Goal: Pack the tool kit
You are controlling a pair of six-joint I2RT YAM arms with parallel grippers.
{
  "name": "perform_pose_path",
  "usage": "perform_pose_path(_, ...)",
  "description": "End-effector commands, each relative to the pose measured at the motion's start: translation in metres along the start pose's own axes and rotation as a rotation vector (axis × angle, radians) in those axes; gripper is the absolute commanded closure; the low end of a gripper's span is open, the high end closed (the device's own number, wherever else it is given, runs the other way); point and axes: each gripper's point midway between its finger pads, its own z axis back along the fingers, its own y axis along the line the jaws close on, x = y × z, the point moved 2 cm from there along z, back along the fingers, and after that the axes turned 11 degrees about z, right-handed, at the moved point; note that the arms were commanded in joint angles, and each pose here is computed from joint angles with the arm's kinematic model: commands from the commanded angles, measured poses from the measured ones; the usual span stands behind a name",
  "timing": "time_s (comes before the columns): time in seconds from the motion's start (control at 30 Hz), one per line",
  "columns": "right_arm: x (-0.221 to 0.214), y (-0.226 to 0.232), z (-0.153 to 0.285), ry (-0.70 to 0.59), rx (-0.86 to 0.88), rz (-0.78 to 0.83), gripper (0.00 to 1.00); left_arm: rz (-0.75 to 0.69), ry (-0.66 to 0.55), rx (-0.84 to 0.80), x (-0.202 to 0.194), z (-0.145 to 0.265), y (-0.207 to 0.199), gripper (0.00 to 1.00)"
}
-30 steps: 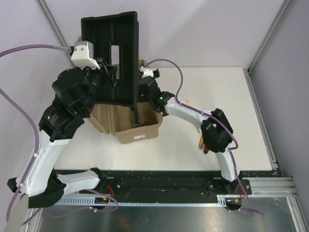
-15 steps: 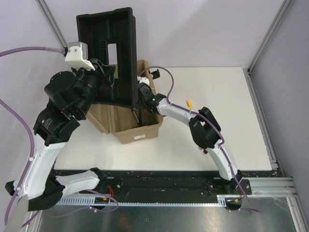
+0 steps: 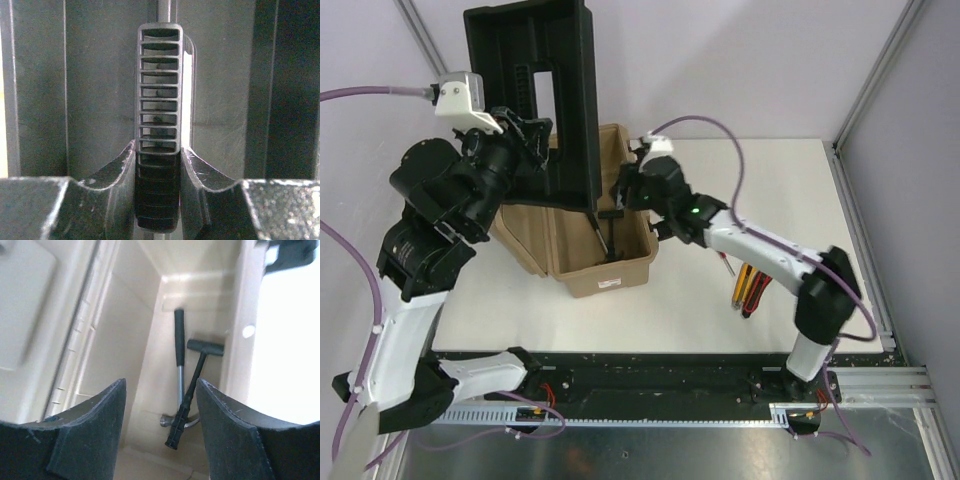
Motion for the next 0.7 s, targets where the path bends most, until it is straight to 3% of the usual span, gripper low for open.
perform_pose_path(0.0,0.065,-0.02,0.053,-0.194,-0.03,-0.058,0.37,0.063,-0.124,-0.085,0.043,0.006,-0.02,1.0)
perform_pose_path(0.3,0.06,-0.075,0.123,-0.177,-0.22,-0.115,0.37,0.052,0.001,-0.094,-0.005,-0.04,-0.034,1.0)
perform_pose_path(0.67,0.018,-0.109,0.161,-0.108,-0.332,-0.2,0.38,0.131,0.064,0.215,-0.079,-0.084,0.01,1.0)
